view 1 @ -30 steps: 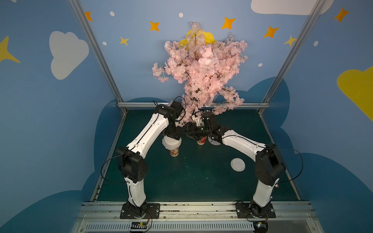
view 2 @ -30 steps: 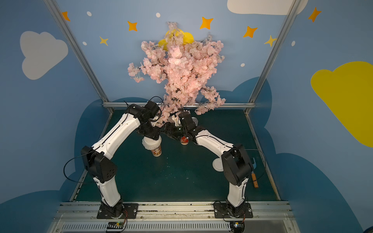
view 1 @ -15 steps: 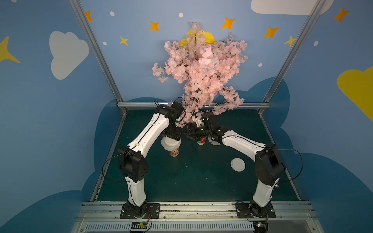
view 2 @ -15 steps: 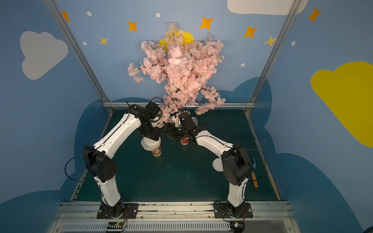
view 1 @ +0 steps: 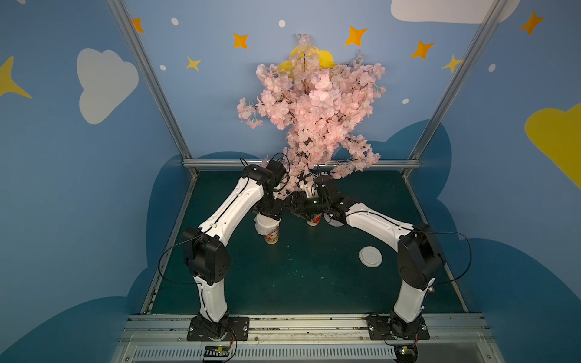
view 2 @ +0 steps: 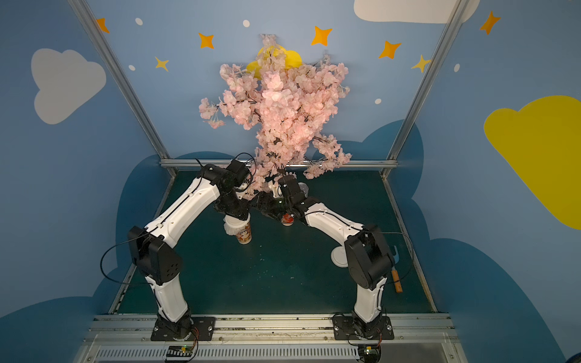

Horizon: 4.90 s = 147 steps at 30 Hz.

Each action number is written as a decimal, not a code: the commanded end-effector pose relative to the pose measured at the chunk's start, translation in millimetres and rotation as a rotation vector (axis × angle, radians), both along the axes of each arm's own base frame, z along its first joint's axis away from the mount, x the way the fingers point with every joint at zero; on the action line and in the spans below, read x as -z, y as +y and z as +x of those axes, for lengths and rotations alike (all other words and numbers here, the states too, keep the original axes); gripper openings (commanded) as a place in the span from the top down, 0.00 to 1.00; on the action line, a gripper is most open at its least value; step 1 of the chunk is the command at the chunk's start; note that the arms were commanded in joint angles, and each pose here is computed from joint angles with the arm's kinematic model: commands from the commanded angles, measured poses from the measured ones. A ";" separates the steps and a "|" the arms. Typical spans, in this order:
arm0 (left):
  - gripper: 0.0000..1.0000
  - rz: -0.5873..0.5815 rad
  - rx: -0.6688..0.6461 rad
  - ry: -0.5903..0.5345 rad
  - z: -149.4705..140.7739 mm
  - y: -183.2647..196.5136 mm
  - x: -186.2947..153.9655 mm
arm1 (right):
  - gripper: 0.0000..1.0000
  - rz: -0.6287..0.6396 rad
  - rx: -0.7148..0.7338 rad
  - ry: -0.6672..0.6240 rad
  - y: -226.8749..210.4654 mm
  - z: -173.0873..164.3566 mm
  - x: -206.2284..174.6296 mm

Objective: Put the leak-proof paper on the milk tea cups
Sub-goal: Secure the cup lid on the cup.

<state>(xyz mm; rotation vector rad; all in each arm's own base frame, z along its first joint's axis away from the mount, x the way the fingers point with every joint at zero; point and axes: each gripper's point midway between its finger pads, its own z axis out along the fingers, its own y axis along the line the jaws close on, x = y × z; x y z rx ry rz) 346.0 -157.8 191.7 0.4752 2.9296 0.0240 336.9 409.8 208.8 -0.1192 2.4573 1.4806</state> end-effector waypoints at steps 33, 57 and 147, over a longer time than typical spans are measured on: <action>0.23 -0.084 0.005 -0.019 18.9 -27.4 17.1 | 0.40 0.157 -0.285 0.030 74.3 -28.4 -10.0; 0.20 -0.090 0.005 -0.029 20.8 -28.2 12.3 | 0.46 0.039 -0.313 0.091 66.1 -38.6 29.5; 0.24 -0.415 -0.329 -0.276 13.8 40.3 -55.2 | 0.45 -0.054 -0.272 0.202 37.0 -33.3 60.7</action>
